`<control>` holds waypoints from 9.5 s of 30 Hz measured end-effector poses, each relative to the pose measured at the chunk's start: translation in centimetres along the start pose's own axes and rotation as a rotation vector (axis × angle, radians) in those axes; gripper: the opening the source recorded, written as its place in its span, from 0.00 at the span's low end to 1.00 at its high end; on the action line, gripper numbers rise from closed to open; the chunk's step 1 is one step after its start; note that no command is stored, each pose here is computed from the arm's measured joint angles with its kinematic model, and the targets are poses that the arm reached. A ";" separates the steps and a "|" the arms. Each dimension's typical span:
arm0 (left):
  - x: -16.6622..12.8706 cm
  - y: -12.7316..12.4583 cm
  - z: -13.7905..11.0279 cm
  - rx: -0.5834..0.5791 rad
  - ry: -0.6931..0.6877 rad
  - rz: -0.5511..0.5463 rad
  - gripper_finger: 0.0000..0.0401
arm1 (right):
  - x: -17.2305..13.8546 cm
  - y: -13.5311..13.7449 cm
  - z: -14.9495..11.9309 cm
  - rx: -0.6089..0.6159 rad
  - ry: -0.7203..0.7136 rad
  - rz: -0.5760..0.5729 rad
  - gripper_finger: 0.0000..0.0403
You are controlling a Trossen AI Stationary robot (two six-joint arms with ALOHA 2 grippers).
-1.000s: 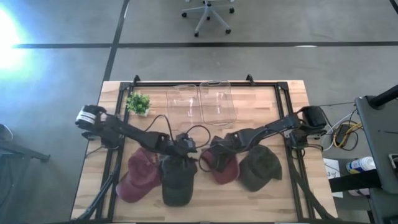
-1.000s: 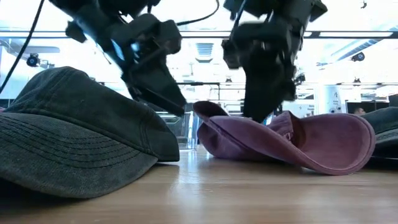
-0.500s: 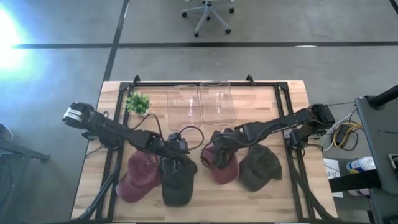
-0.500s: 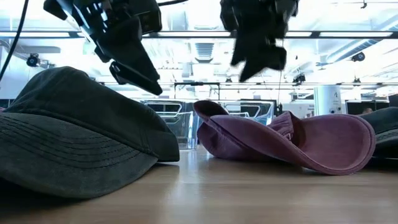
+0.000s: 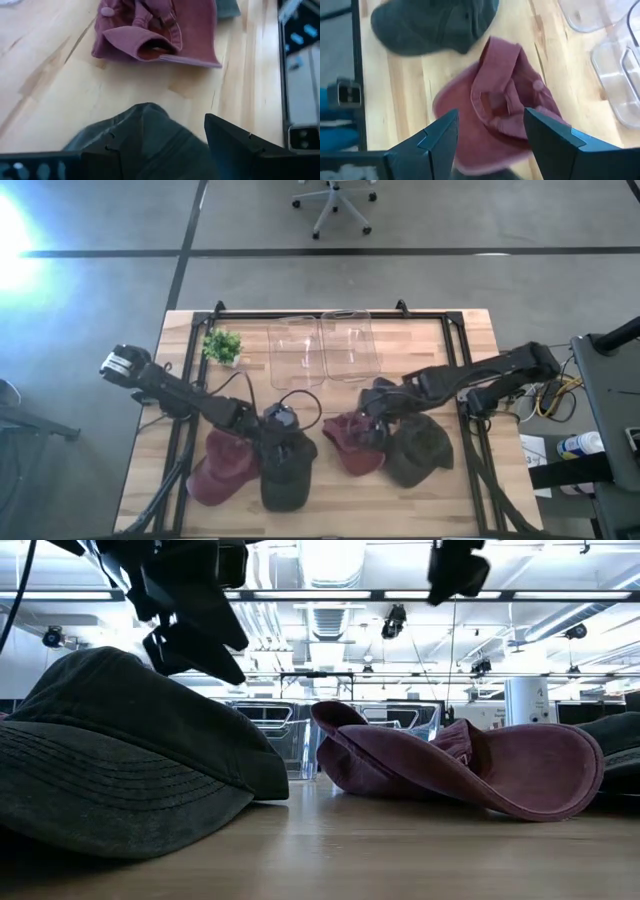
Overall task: Pick & Place hat
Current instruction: Put the right red cap into the right transparent bin
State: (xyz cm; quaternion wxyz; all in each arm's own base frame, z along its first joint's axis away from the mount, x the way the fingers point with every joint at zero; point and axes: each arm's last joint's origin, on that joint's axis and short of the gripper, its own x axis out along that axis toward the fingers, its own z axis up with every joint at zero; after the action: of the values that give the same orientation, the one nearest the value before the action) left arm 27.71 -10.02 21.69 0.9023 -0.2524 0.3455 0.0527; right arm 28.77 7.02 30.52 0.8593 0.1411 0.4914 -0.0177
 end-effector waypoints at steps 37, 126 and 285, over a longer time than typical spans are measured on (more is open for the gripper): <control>5.7 -1.9 -4.2 -0.421 0.111 0.270 0.51 | 1.2 0.8 -2.8 0.116 0.199 -0.103 0.54; 12.6 -2.9 -0.1 -0.212 -0.403 0.021 0.51 | 10.6 3.1 -4.0 0.413 0.054 0.075 0.54; -11.8 -2.6 -6.3 0.324 0.084 -0.012 0.51 | 7.6 16.0 2.2 1.147 -0.489 -0.198 0.03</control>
State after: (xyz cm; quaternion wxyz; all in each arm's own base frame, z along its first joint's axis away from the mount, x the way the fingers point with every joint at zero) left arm 15.73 -14.49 26.46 0.9162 -0.1075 0.3855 -0.0198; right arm 37.31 22.63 28.70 0.7289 0.5248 0.2038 -0.3896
